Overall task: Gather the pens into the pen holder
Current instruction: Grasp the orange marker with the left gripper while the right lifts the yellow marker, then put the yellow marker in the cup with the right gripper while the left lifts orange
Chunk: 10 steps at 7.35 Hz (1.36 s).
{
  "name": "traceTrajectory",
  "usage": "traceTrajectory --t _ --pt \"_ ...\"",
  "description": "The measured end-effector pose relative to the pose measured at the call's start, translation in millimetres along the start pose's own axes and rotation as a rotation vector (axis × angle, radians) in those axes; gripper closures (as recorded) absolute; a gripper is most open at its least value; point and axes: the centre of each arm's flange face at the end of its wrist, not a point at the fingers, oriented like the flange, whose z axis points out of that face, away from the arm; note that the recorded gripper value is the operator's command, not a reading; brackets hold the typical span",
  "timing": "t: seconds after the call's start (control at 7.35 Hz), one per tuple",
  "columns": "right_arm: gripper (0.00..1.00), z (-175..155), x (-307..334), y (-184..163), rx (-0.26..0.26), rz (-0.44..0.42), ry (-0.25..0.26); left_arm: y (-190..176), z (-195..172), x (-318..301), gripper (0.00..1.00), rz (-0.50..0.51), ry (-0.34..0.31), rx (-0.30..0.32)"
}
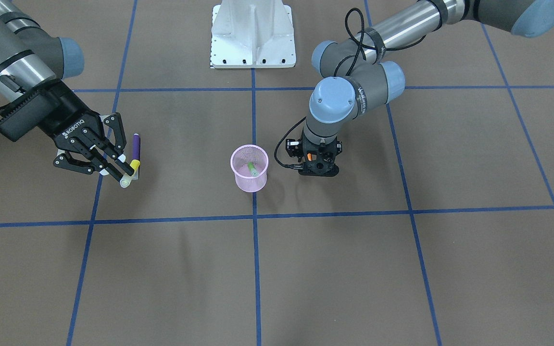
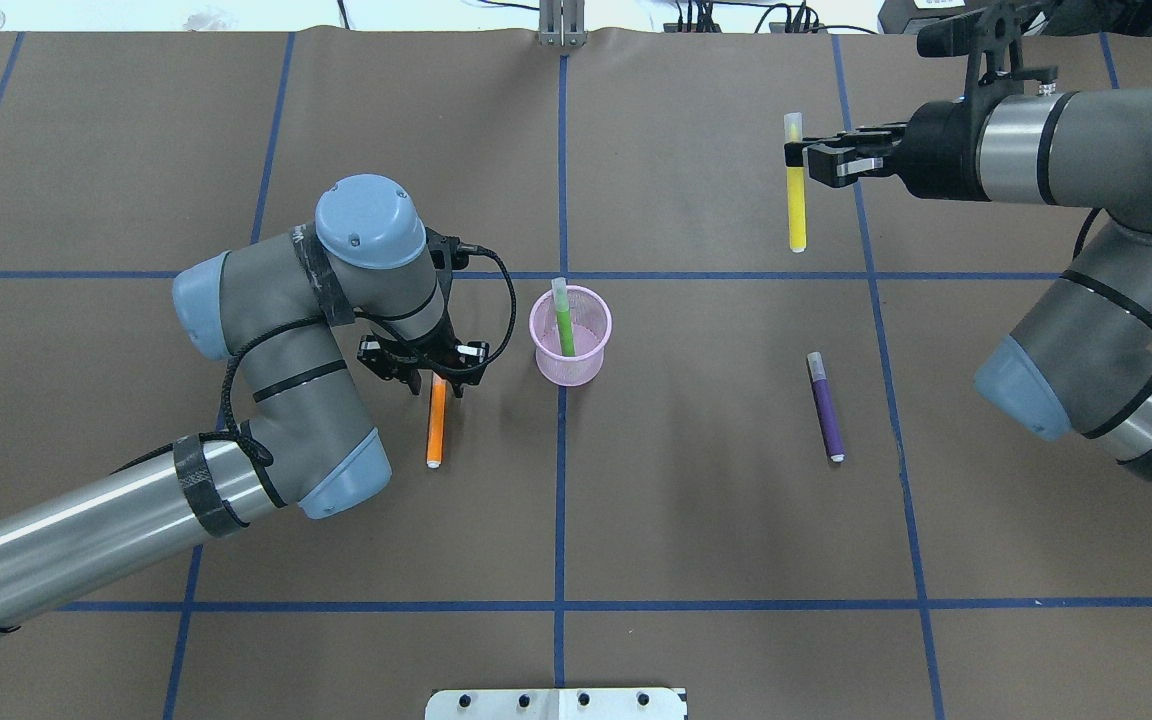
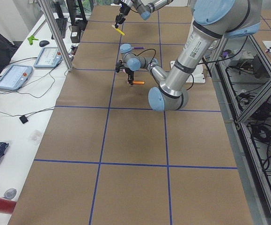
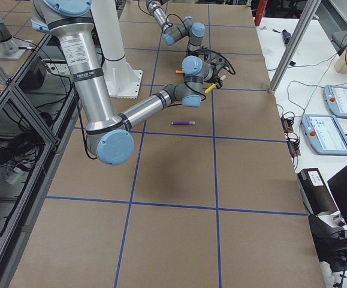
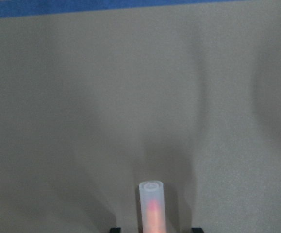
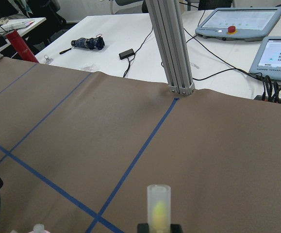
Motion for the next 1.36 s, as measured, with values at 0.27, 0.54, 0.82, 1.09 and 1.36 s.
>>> traceTrajectory --t 0.27,0.54,0.82,1.09,1.36 --pt "1.0 0.3 -0.7 0.2 0.002 0.0 0.001 0.3 2.2 0.1 0.63 0.0 -0.003 -0.003" --pt "1.0 0.5 -0.7 0.4 0.002 0.0 0.001 0.6 2.7 0.3 1.0 -0.01 -0.003 -0.004" --pt "1.0 0.6 -0.7 0.5 0.002 0.0 0.001 1.4 0.2 3.7 1.0 -0.049 0.007 0.0" --pt "1.0 -1.4 -3.4 -1.2 0.007 -0.003 -0.003 2.2 -9.7 7.7 1.0 -0.053 0.027 0.018" --pt "1.0 -0.6 -14.2 -8.6 0.031 -0.005 -0.012 -10.3 -54.9 3.4 1.0 -0.042 0.057 0.118"
